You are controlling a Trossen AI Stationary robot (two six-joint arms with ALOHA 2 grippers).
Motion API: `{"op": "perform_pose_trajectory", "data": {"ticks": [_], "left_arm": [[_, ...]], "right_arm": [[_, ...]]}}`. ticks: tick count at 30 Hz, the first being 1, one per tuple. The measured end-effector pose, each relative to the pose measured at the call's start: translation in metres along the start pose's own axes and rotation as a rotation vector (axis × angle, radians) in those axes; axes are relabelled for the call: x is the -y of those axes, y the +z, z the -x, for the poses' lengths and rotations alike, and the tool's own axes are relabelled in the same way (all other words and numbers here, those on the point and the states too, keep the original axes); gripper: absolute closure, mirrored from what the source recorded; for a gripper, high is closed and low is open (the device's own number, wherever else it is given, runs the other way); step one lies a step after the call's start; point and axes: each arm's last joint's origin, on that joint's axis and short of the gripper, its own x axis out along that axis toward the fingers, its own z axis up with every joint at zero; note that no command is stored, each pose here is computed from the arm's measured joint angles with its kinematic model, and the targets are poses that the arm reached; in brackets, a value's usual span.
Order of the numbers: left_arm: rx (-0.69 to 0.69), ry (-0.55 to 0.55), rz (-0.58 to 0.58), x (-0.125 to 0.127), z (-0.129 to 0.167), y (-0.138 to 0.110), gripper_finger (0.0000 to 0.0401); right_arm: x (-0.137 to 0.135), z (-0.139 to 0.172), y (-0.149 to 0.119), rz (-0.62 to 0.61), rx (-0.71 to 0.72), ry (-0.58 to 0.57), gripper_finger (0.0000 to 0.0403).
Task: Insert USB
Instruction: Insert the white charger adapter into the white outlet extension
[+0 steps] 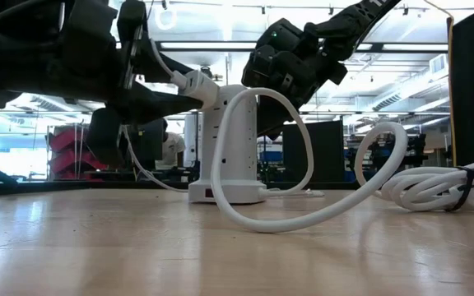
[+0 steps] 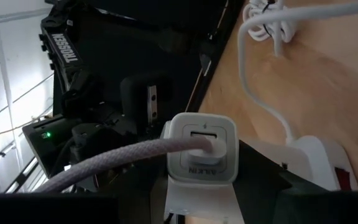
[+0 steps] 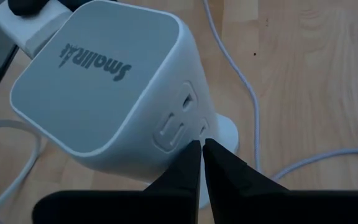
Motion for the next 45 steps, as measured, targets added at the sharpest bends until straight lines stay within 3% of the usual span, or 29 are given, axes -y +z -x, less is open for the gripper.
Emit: {"op": "perform_pose_trajectory", "data": {"ticks": [7,16,23,37,45], "left_arm": [[-0.034,-0.012,-0.064,0.002,0.0,-0.002,0.0277],[-0.007,-0.027,-0.095,0.0,-0.007,0.006,0.0277],[-0.094,-0.045,-0.138,-0.001,-0.016,0.011,0.0277],[-0.234,0.013,-0.041,0.001,-0.01,0.015,0.0277],[-0.238,0.018,-0.028,0.004,-0.004,0.021,0.0277]], "right_arm": [[-0.001,0.0,0.001,0.002,0.009,0.021,0.0403],[-0.003,-0.001,0.008,-0.131,0.08,0.038,0.0403],[-0.002,-0.001,0.01,-0.206,0.092,0.024,0.0403],[-0.005,-0.002,0.007,-0.331,0.061,-0.04,0.0403],[-0.013,-0.007,0.003,-0.413,0.031,-0.113,0.0403]]}}
